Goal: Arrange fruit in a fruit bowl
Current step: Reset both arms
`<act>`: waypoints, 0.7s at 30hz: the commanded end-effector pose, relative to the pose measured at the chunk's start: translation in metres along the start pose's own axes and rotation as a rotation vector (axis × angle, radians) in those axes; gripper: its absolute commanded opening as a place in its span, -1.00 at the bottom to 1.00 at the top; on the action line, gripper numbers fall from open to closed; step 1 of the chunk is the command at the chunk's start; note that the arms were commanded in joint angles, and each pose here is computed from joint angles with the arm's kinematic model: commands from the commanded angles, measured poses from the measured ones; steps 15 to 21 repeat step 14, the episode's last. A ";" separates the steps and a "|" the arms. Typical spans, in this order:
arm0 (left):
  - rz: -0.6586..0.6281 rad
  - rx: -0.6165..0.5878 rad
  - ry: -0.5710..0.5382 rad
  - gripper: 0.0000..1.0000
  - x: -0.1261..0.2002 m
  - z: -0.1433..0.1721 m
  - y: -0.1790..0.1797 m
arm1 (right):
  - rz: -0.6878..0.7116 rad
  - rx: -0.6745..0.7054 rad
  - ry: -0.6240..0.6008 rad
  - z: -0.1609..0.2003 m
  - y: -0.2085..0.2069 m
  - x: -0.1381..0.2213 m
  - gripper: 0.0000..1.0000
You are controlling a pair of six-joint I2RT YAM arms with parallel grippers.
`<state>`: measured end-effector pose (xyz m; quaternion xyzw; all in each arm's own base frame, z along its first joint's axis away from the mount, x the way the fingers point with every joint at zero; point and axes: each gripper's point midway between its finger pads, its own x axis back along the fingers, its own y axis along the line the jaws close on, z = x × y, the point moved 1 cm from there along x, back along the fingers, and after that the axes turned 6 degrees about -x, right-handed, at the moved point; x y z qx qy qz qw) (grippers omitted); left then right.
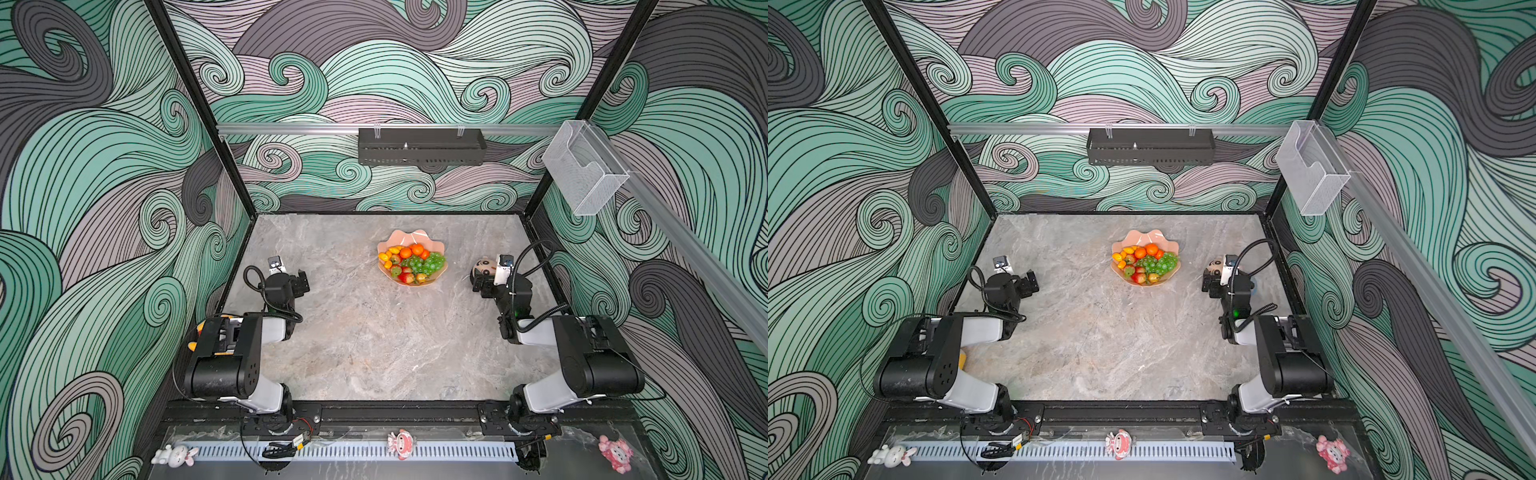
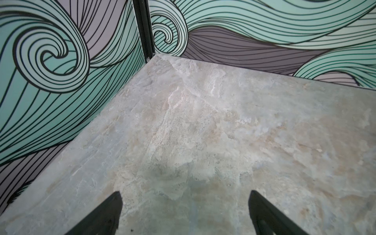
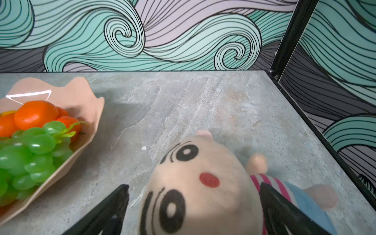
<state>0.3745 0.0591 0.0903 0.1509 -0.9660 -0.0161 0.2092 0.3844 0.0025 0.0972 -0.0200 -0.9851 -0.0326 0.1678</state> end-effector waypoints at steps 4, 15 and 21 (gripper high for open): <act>0.013 -0.019 0.024 0.97 -0.005 -0.002 -0.004 | 0.031 -0.001 0.013 -0.002 -0.004 -0.004 0.99; 0.013 -0.018 0.024 0.97 -0.005 -0.002 -0.004 | 0.009 0.005 0.034 0.000 -0.001 -0.006 0.99; 0.013 -0.018 0.024 0.97 -0.005 -0.002 -0.004 | 0.009 0.005 0.034 0.000 -0.001 -0.006 0.99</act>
